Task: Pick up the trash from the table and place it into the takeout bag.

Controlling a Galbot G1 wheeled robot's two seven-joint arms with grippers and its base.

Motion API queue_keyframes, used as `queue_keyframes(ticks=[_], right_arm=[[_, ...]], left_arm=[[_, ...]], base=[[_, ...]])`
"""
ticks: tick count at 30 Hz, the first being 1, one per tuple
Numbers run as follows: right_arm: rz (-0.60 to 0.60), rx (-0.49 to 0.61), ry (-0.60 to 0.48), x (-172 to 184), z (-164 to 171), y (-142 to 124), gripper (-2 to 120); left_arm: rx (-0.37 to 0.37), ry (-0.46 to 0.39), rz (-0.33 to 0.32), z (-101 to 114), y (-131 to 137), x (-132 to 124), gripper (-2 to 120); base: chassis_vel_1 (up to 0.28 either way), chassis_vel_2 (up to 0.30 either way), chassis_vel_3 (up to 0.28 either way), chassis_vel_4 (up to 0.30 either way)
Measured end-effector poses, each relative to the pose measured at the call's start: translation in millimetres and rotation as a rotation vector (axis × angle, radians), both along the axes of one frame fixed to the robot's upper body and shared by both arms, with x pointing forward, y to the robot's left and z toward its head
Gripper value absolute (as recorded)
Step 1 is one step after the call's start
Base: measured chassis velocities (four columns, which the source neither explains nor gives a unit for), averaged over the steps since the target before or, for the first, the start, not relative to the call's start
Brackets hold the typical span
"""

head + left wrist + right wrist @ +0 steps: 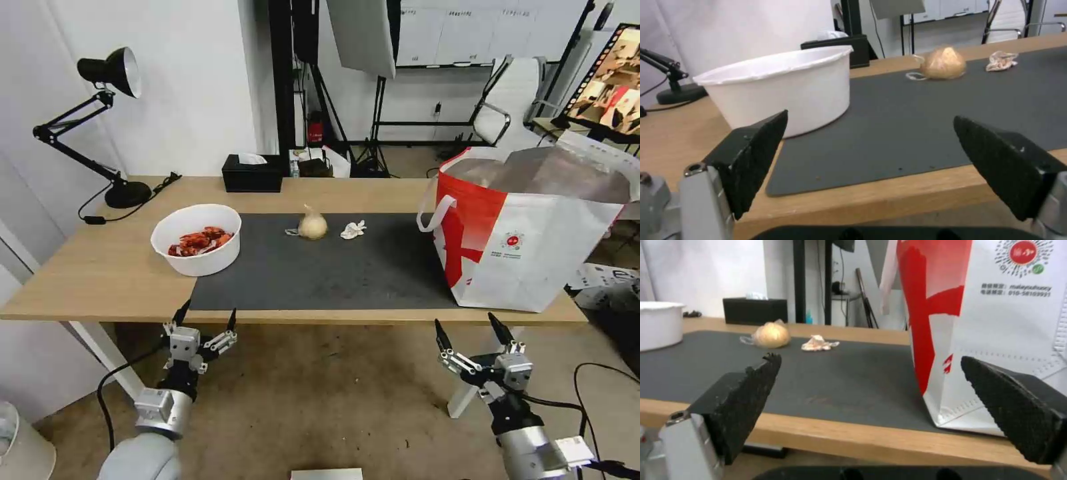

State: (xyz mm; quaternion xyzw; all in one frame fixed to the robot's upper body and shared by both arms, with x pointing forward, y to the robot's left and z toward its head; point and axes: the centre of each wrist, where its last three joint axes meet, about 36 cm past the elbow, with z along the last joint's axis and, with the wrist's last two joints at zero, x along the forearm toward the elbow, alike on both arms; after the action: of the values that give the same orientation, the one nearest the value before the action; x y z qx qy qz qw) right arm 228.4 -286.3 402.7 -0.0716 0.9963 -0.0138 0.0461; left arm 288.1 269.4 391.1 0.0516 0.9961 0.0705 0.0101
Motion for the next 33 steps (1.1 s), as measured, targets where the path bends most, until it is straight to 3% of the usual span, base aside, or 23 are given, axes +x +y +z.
queue_keyframes(ticks=[10,12,15,17,18,20,25,28,30,32,33], right_arm=[[0.1,0.011,0.054,32.9,9.8,-1.8,100],[0.188,0.015,0.065,63.5,28.0,0.4,100],[0.234,0.015,0.074,82.4,36.7,2.2,100],[0.286,0.008,0.089,117.4,43.7,5.6,100],[0.286,0.008,0.089,117.4,43.7,5.6,100],[0.293,0.011,0.088,158.9,48.7,12.4,100],[0.288,0.021,0.115,198.7,47.9,29.4,100],[0.241,0.036,0.183,240.1,46.9,55.3,100],[0.228,0.048,0.196,249.3,49.4,60.3,100],[0.186,0.071,0.235,291.6,57.7,85.3,100],[0.186,0.071,0.235,291.6,57.7,85.3,100]], left_arm=[[0.0,0.008,0.017,-0.3,2.0,-0.5,100],[-0.004,0.006,0.024,2.3,4.3,0.0,100],[-0.005,0.004,0.028,4.3,5.3,1.3,100],[-0.012,0.003,0.037,5.9,5.2,2.9,100],[-0.012,0.003,0.037,5.9,5.2,2.9,100],[-0.023,0.006,0.048,5.4,3.4,2.5,100],[-0.023,0.004,0.059,5.3,4.2,2.1,100],[-0.015,-0.002,0.069,6.3,7.4,2.7,100],[-0.015,-0.002,0.071,6.5,7.8,2.6,100],[-0.016,-0.006,0.083,6.9,10.0,2.1,100],[-0.016,-0.006,0.083,6.9,10.0,2.1,100]], base=[[0.0,0.0,0.0,0.0],[0.0,0.0,0.0,0.0],[0.0,0.0,0.0,0.0],[0.0,0.0,0.0,0.0],[0.0,0.0,0.0,0.0],[0.0,0.0,0.0,0.0],[0.0,0.0,0.0,0.0],[0.0,0.0,0.0,0.0],[0.0,0.0,0.0,0.0],[0.0,0.0,0.0,0.0],[0.0,0.0,0.0,0.0]])
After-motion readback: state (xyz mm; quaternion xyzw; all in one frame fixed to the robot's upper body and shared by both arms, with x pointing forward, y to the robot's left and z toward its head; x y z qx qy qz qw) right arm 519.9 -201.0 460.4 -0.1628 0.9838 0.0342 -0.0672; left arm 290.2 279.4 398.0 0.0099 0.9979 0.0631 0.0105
